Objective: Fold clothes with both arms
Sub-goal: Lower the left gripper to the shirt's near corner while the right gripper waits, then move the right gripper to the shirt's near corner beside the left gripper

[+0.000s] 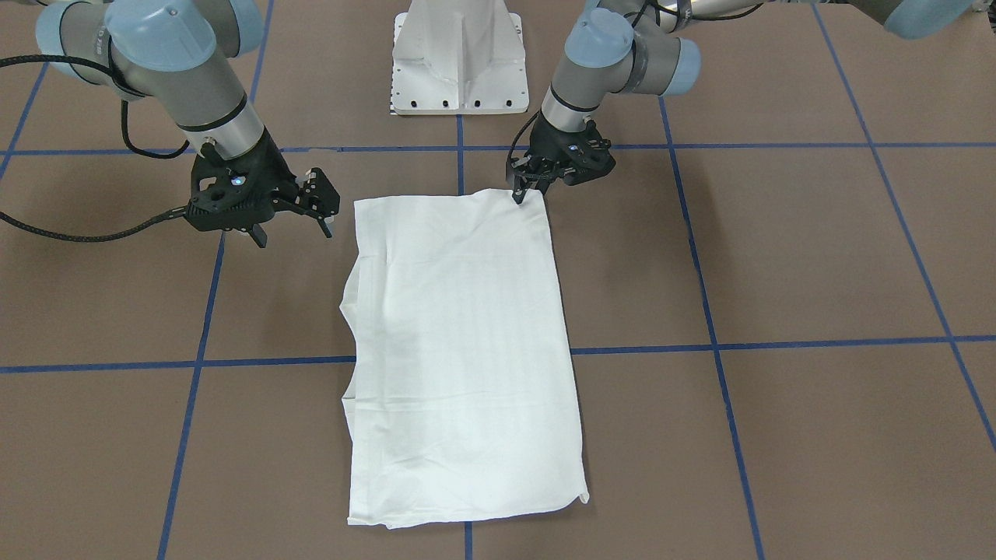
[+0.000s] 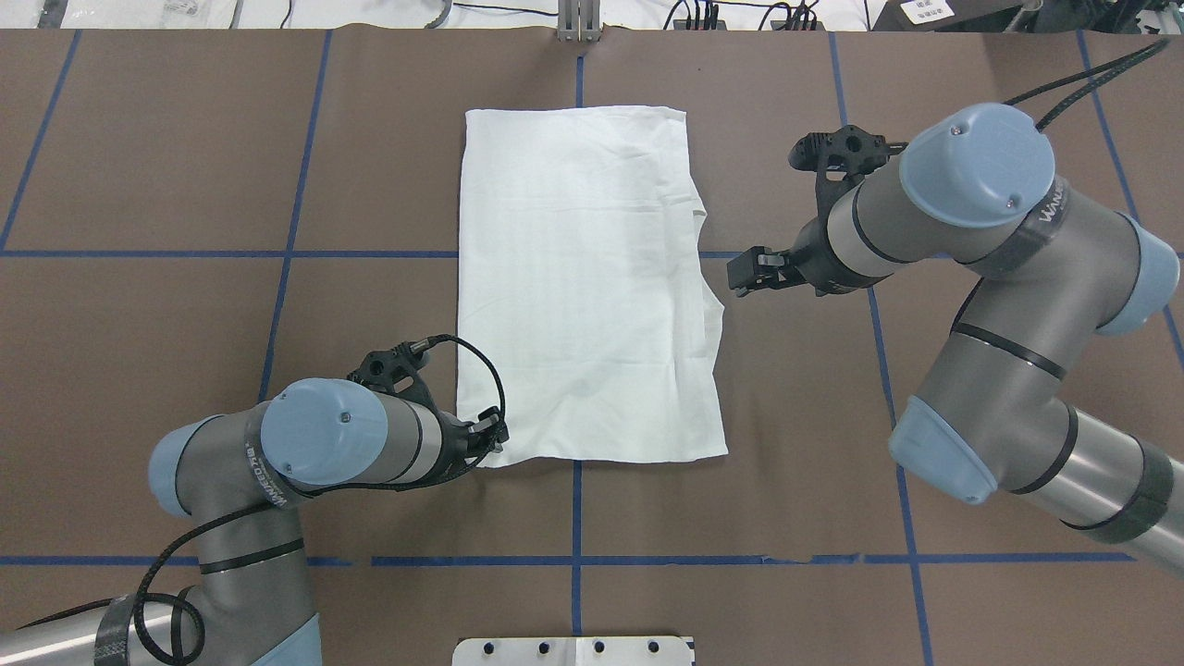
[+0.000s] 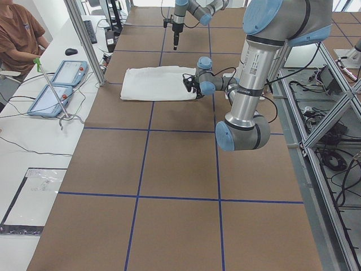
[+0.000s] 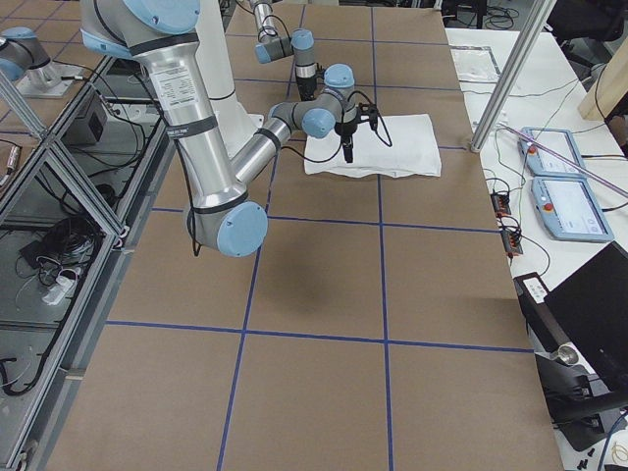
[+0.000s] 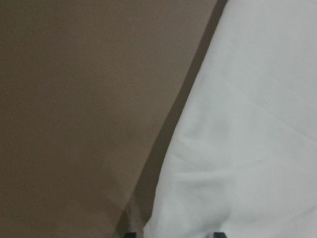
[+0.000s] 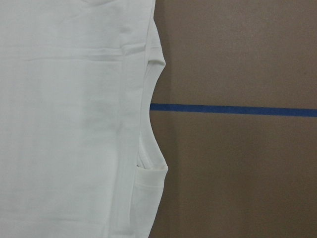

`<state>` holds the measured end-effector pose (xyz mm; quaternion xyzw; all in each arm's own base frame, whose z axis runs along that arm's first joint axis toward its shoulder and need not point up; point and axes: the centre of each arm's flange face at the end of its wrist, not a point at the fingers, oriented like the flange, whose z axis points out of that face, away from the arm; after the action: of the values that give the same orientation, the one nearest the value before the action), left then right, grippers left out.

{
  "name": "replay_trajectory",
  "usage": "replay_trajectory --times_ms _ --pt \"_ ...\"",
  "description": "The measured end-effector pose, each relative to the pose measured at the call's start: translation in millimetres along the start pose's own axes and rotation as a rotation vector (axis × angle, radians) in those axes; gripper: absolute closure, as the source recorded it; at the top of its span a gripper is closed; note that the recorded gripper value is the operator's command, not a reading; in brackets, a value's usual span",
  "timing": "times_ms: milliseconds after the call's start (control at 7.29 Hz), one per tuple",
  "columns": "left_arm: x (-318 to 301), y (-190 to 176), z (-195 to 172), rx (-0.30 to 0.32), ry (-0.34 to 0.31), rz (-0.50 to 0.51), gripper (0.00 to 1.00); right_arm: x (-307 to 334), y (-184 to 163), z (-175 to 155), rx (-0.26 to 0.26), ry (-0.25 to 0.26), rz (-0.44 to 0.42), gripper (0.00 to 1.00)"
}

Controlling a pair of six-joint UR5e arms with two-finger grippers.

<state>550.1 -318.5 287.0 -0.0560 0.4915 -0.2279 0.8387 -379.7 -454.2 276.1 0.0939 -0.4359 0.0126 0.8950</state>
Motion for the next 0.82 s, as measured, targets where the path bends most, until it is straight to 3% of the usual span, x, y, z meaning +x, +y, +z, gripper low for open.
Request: replay_trajectory --times_ms 824 --pt "2 -15 -3 0.022 0.003 -0.004 0.47 1 -1 3 -0.001 0.006 -0.004 0.0"
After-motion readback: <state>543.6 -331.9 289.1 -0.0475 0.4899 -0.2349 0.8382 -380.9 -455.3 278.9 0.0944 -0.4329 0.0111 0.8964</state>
